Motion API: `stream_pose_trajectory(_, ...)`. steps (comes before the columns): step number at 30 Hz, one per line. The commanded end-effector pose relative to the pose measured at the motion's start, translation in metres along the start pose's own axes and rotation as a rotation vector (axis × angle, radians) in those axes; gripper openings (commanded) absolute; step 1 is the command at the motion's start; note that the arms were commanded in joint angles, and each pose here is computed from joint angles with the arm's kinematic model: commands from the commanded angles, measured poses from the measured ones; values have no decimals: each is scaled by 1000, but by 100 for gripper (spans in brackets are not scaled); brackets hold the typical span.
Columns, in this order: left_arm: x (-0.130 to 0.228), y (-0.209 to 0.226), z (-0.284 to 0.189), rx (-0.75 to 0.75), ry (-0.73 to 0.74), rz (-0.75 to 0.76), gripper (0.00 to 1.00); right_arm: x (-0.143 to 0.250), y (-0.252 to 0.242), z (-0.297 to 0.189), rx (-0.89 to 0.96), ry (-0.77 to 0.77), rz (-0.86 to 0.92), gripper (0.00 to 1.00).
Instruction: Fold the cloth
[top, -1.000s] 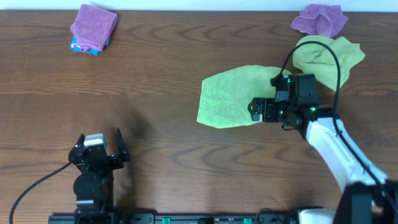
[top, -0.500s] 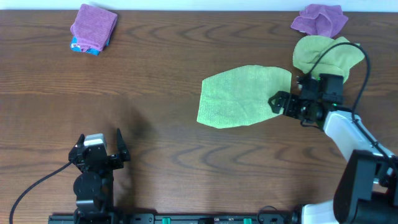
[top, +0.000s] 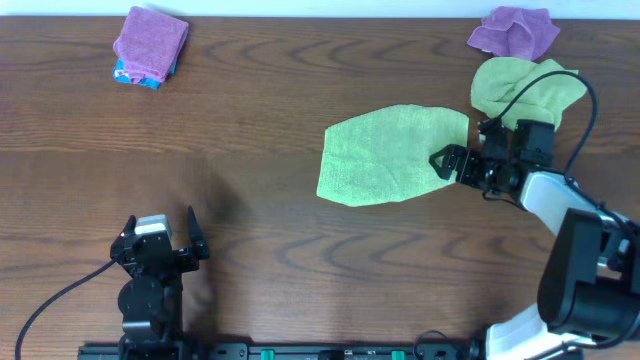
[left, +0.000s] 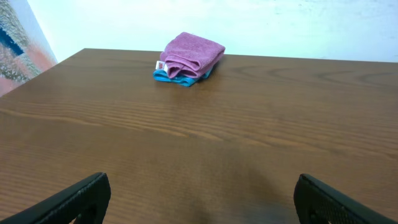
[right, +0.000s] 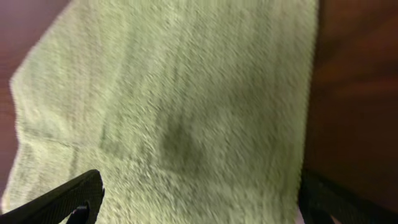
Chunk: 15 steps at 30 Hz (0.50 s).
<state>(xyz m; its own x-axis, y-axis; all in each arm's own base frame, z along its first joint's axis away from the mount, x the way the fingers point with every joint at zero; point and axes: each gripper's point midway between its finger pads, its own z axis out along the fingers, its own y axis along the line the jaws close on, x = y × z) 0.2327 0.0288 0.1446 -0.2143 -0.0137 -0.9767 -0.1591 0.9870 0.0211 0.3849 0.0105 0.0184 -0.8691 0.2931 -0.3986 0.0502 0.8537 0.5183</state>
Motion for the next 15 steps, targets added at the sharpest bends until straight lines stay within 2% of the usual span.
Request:
stream_pose_trajectory(1, 14, 4, 3, -24, 30, 17, 95, 25, 0, 15, -75, 80, 64, 99)
stream_pose_trajectory(3, 14, 4, 3, -24, 30, 17, 95, 22, 9, 13, -128, 76, 69, 98)
stream_pose_trajectory(7, 14, 4, 3, -24, 30, 17, 95, 19, 33, 7, -256, 89, 70, 89)
stream_pose_trajectory(15, 14, 4, 3, -24, 30, 17, 95, 23, 63, -7, -422, 140, 109, 80)
